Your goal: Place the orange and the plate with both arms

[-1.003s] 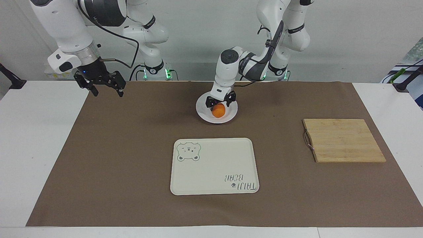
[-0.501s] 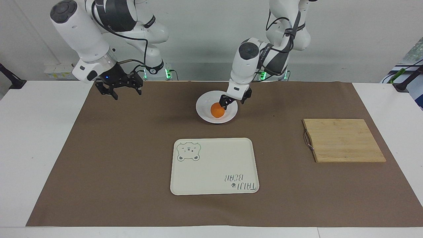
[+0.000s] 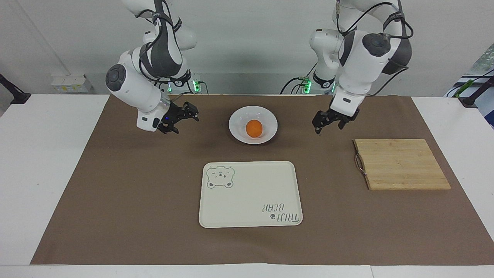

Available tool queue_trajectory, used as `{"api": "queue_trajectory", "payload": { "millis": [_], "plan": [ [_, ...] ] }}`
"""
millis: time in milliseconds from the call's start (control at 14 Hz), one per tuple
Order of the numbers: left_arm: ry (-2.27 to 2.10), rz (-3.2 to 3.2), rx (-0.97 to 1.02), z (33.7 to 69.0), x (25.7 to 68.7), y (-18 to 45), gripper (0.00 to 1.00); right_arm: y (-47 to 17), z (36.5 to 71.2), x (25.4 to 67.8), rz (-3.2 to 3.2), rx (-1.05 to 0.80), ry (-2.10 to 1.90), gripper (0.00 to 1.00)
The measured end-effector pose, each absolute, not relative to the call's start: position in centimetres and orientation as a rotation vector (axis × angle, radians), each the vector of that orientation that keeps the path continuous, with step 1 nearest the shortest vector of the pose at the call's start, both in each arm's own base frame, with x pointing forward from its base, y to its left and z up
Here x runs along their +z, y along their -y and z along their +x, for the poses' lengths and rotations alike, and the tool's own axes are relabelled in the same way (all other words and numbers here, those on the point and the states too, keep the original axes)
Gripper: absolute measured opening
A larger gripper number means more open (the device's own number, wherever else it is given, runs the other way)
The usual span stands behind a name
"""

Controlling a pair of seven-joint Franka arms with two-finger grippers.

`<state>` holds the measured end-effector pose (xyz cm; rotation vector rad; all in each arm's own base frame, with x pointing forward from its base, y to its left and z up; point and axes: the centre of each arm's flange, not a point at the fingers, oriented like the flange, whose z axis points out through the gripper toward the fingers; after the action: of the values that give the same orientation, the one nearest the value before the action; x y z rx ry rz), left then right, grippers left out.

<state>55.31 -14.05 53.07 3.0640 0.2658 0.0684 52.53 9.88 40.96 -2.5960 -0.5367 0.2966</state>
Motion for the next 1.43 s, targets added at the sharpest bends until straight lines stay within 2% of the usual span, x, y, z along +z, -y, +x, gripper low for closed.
{"api": "queue_trajectory", "payload": {
  "millis": [287, 430, 573, 716, 788, 860, 931, 1433],
  "plan": [
    [-0.088, 3.09, 0.148, 57.4, 55.2, 3.9, 1.0, -12.6, 51.0, 35.8, -2.422, 0.379, 0.47, 1.0],
    [-0.093, 3.098, 0.117, 57.3, 56.7, 0.8, 1.0, -13.9, 50.7, 33.4, -2.382, 0.4, 0.414, 1.0],
    [-0.121, 3.103, 0.073, 56.5, 60.1, -0.8, 1.0, -15.6, 50.3, 31.6, -2.37, 0.389, 0.38, 1.0],
    [-0.13, 3.119, 0.037, 55.3, 63.8, -1.3, 1.0, -17.2, 49.6, 30.2, -2.356, 0.38, 0.344, 0.87],
    [-0.125, 3.134, 0.006, 54.7, 64.9, -1.3, 1.0, -17.9, 49.2, 29.5, -2.355, 0.375, 0.329, 0.86],
    [-0.111, 3.147, -0.023, 54.1, 65.6, -1.2, 1.0, -18.4, 48.8, 29.0, -2.358, 0.373, 0.324, 0.79],
    [-0.089, 3.151, -0.049, 53.6, 66.2, -1.1, 1.0, -19.0, 48.4, 28.8, -2.359, 0.376, 0.32, 0.67],
    [0.005, 3.152, -0.06, 51.1, 68.4, -0.6, 1.0, -21.2, 46.3, 26.8, -2.404, 0.4, 0.305, 0.59]
  ]
}}
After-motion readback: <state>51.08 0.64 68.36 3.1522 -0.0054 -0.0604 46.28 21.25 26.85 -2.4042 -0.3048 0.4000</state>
